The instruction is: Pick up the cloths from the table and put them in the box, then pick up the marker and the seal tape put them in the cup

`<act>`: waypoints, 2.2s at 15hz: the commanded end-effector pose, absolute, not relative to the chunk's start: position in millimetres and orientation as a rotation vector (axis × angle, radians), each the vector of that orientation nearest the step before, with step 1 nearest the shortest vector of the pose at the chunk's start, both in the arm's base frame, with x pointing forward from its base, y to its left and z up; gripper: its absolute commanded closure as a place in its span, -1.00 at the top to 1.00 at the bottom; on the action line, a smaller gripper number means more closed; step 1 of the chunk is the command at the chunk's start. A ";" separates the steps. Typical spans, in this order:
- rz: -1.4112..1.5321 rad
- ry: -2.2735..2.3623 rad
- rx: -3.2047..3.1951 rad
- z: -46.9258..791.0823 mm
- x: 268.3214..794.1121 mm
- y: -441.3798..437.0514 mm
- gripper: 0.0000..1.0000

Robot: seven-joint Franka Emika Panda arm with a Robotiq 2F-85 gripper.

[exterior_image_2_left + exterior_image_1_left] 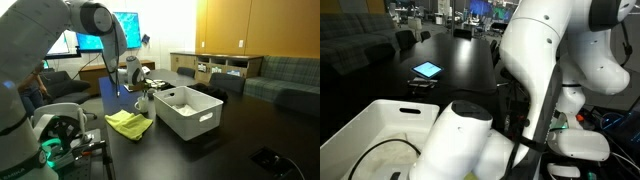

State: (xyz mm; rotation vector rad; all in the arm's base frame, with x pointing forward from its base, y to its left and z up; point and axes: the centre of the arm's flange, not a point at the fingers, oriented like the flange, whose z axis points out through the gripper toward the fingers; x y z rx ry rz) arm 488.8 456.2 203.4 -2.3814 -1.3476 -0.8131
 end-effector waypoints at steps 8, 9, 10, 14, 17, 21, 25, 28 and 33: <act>-0.866 -1.381 -2.359 214.1 482.3 441.0 0.87; -0.867 -1.377 -2.370 219.1 479.1 437.9 0.97; -0.881 -1.386 -2.384 226.3 473.7 433.6 1.00; -0.826 -1.465 -2.428 253.1 449.4 414.4 1.00; -0.741 -1.427 -2.542 259.1 437.5 403.4 0.98; -0.575 -1.206 -2.765 250.6 438.7 367.5 1.00; -0.405 -0.930 -2.903 228.7 446.4 324.8 1.00; -0.281 -0.703 -2.954 216.3 452.0 298.5 1.00; -0.088 -0.322 -2.947 206.1 461.1 284.8 1.00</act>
